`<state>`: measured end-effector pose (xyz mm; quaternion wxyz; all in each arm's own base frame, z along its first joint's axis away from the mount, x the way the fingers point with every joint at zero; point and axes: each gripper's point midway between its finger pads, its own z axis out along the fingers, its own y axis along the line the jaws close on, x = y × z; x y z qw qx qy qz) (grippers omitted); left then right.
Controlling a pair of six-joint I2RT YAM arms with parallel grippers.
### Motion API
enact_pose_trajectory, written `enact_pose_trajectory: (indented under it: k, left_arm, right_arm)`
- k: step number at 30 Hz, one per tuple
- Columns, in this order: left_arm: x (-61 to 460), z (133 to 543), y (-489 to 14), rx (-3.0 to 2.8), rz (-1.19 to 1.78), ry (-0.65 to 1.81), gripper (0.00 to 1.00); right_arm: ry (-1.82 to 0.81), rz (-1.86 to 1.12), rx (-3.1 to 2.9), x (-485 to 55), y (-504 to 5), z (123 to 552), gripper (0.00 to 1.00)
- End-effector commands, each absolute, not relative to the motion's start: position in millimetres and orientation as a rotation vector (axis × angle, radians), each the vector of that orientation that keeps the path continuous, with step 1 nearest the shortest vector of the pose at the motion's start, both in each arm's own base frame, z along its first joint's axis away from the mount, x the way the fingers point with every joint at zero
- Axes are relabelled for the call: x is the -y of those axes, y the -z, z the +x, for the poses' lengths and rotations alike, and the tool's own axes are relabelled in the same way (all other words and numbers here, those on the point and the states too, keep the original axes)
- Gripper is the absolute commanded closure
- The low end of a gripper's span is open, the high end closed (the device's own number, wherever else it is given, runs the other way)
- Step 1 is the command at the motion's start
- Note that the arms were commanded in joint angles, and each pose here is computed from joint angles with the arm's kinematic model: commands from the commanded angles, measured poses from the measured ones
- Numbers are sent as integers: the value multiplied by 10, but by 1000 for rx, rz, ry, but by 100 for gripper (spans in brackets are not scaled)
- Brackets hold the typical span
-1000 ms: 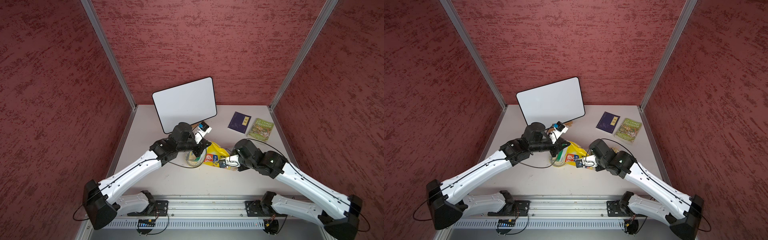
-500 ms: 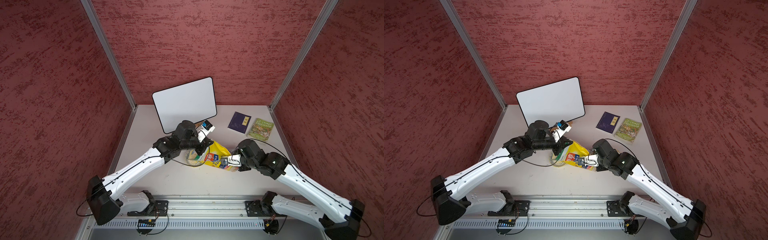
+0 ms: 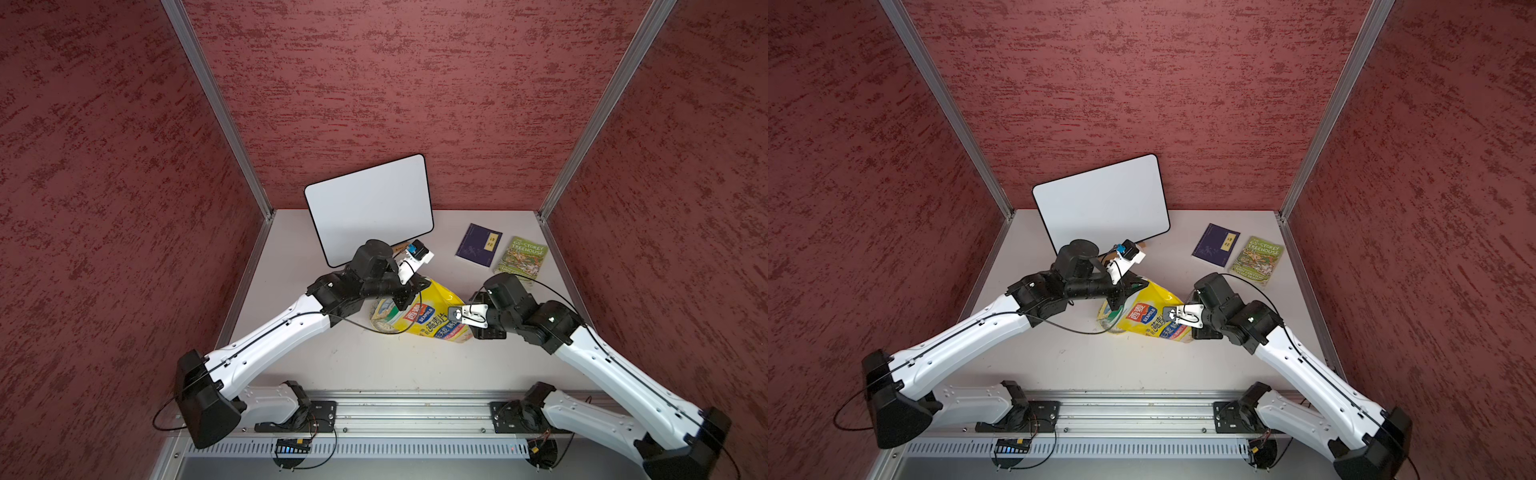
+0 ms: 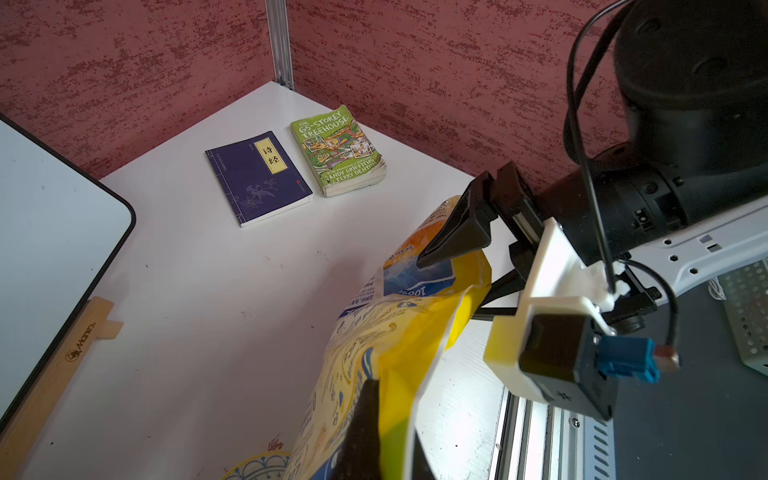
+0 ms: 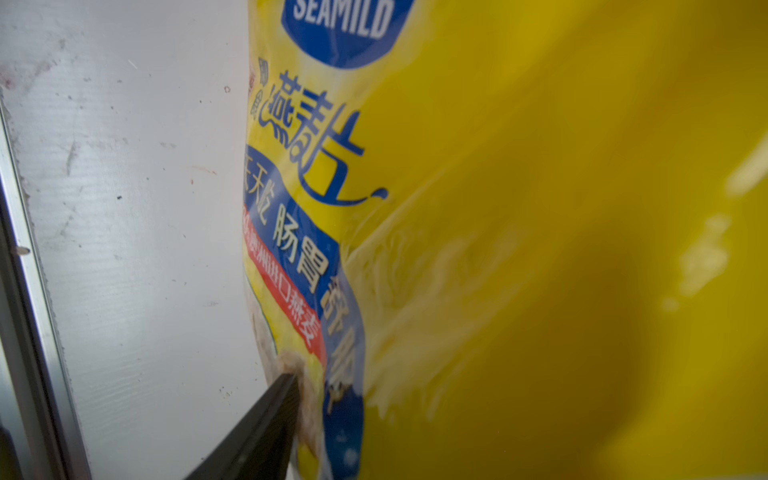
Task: Pour the oats into the breakfast bowl
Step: Pour the oats into the bowl.
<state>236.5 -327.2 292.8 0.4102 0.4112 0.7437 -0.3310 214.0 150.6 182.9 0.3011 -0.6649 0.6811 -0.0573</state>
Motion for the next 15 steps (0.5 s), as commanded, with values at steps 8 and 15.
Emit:
enact_pose_trajectory:
  k: [8,15]
  left_arm:
    - [3361,2393,-3388,-1687,1022,861,100]
    - [3348,2403,-3373,-1687,1015,854,100]
  right_arm:
    - [20,-1722,-1815,-1540,-1902,2149,1]
    - [-23,-1689,-1852,-1527,-1688,2133,1]
